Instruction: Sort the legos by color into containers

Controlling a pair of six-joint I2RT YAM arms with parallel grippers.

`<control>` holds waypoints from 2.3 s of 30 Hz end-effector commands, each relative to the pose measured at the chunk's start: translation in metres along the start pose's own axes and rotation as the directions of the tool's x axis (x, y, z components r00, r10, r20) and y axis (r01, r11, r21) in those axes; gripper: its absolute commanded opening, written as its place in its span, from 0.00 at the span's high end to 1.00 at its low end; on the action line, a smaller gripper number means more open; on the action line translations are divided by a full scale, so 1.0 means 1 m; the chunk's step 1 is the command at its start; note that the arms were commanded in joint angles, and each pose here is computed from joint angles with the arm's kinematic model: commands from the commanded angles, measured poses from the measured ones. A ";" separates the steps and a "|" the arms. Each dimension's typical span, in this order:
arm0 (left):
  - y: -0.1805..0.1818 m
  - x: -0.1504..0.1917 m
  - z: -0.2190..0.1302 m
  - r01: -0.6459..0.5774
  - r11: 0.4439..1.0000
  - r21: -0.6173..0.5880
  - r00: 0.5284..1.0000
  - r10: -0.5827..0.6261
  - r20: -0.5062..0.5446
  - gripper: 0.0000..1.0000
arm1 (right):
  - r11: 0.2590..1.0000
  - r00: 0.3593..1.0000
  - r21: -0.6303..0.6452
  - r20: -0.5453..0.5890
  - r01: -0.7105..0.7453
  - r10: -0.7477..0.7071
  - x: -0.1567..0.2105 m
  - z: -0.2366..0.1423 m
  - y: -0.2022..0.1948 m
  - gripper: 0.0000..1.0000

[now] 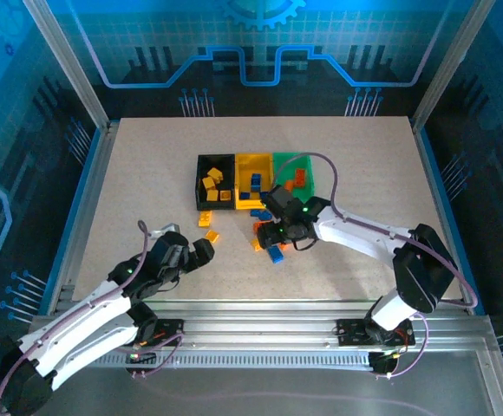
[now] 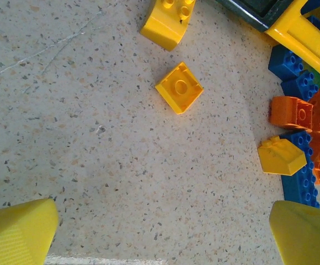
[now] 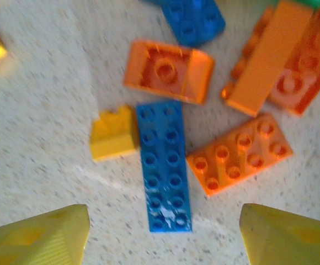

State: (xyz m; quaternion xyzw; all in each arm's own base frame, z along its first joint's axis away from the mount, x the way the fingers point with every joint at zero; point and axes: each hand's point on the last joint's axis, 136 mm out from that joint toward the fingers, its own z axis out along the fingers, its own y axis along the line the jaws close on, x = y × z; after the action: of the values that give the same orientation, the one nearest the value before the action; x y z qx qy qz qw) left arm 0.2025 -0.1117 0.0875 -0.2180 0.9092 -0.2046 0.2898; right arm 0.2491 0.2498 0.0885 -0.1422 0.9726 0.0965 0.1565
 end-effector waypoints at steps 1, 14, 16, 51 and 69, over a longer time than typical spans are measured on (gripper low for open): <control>0.004 0.003 0.004 0.020 1.000 -0.005 1.000 -0.020 -0.009 0.01 | 0.999 0.995 -0.017 -0.095 0.033 -0.034 0.029 0.007 0.003 0.27; 0.009 0.005 0.005 0.017 1.000 -0.023 1.000 -0.017 -0.014 0.01 | 0.995 0.980 0.042 -0.183 0.085 -0.076 0.037 0.057 0.003 0.36; 0.009 0.005 0.005 0.019 1.000 -0.024 1.000 -0.020 -0.013 0.01 | 0.994 0.979 0.055 -0.188 0.092 -0.080 0.036 0.061 0.001 0.39; 0.001 0.004 0.005 0.031 1.000 0.003 0.999 -0.031 -0.023 0.01 | 0.991 0.988 -0.107 0.123 -0.083 0.096 -0.155 0.006 0.021 0.65; -0.001 0.006 0.005 0.039 0.999 0.025 0.999 -0.038 -0.036 0.01 | 0.985 0.973 -0.042 0.153 -0.168 0.173 -0.217 0.032 0.009 0.33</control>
State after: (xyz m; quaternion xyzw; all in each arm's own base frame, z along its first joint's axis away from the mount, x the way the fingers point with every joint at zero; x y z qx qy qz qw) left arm 0.2019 -0.1148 0.0820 -0.2218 0.9103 -0.2128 0.2773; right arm 0.4538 0.3294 0.1071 -0.0656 0.9667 0.1325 0.2089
